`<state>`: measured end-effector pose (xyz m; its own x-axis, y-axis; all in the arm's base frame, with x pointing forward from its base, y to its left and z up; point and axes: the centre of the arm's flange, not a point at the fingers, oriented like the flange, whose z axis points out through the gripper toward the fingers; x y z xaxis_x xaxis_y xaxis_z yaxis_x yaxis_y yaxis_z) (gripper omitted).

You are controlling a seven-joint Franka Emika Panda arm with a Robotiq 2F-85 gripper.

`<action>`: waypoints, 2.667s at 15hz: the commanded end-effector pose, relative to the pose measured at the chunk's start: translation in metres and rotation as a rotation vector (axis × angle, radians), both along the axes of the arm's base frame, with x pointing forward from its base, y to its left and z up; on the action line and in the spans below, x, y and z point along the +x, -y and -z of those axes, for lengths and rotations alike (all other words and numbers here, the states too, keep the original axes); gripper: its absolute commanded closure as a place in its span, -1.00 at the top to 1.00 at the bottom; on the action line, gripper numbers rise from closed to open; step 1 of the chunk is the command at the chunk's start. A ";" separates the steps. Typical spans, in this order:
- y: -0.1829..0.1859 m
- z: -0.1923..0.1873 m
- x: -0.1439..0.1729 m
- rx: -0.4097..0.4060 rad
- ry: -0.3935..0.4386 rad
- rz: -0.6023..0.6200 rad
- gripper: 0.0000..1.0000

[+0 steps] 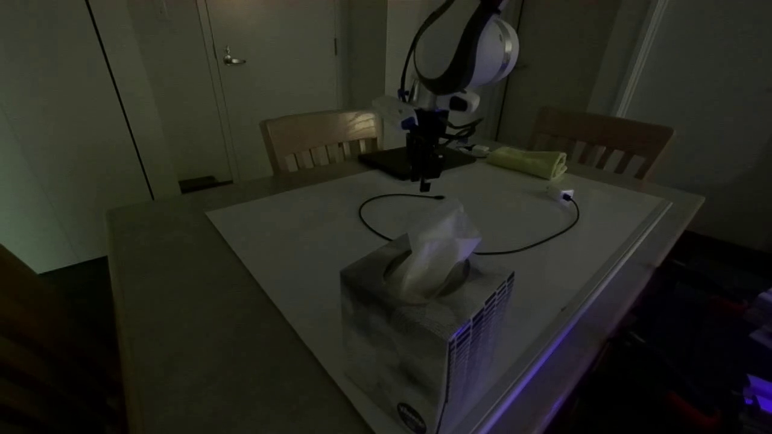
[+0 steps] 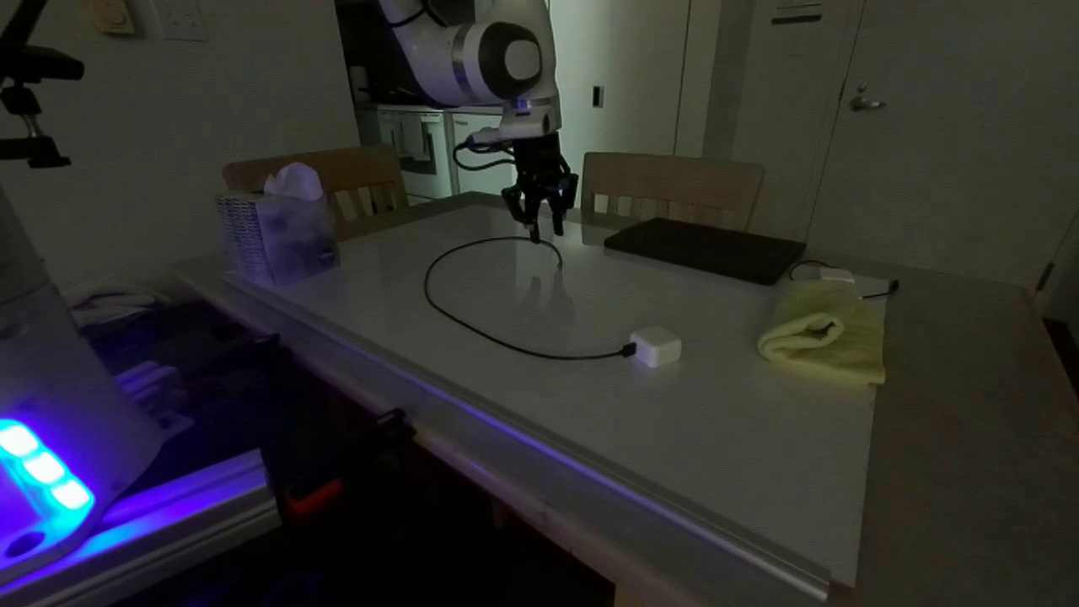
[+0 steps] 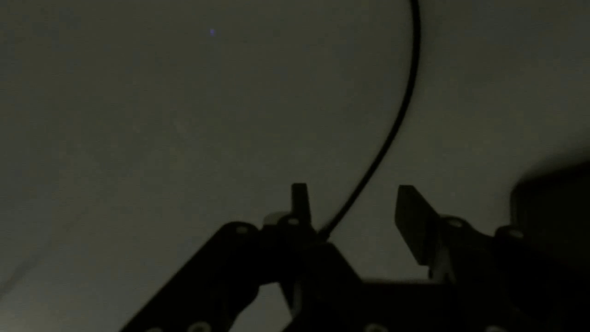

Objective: Straighten the cable

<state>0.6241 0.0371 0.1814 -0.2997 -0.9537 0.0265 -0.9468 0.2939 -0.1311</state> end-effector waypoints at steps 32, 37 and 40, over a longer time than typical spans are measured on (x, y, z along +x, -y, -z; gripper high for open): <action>0.023 0.041 0.029 0.036 -0.115 0.276 -1.00; -0.030 0.027 0.044 0.156 -0.050 0.053 -0.97; -0.046 0.019 0.037 0.145 -0.044 0.035 -0.97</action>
